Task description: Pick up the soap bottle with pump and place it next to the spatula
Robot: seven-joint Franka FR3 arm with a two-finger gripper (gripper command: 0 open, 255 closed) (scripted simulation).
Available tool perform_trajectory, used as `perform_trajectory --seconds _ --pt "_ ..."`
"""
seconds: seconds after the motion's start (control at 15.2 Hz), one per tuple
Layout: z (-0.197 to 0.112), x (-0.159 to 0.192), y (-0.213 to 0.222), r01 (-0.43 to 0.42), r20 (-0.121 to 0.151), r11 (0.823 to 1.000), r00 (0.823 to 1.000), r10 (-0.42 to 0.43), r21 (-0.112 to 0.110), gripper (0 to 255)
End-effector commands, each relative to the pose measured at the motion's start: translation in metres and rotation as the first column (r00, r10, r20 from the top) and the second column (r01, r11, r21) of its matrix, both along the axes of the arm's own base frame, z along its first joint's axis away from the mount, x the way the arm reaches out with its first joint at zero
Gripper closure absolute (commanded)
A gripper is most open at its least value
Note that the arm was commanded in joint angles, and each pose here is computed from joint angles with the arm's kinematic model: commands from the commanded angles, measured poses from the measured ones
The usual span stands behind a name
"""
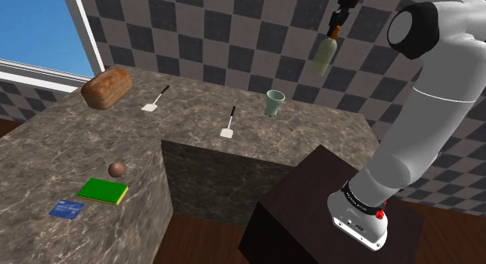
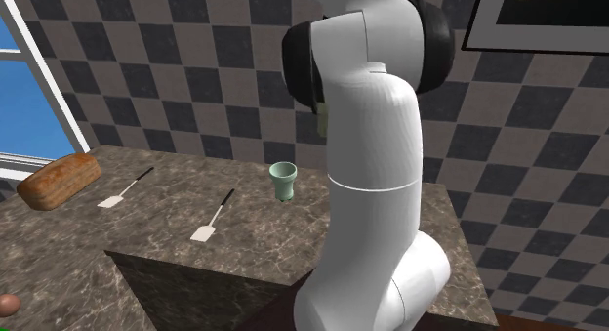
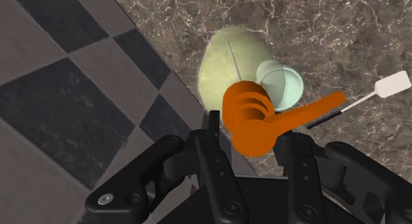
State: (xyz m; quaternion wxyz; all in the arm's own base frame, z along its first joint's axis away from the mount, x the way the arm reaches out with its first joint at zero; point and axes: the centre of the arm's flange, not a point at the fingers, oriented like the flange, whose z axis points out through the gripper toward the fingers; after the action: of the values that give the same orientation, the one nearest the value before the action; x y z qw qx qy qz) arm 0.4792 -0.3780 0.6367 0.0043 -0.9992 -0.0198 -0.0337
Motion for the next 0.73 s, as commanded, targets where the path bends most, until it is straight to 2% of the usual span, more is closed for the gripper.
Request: perform_trajectory --seconds 0.0,0.66 --pt "-0.001 0.001 0.027 0.0 0.0 1.0 1.0 0.0 -0.001 255" --pt "-0.001 0.008 0.159 0.0 0.0 1.0 1.0 0.0 -0.001 255"
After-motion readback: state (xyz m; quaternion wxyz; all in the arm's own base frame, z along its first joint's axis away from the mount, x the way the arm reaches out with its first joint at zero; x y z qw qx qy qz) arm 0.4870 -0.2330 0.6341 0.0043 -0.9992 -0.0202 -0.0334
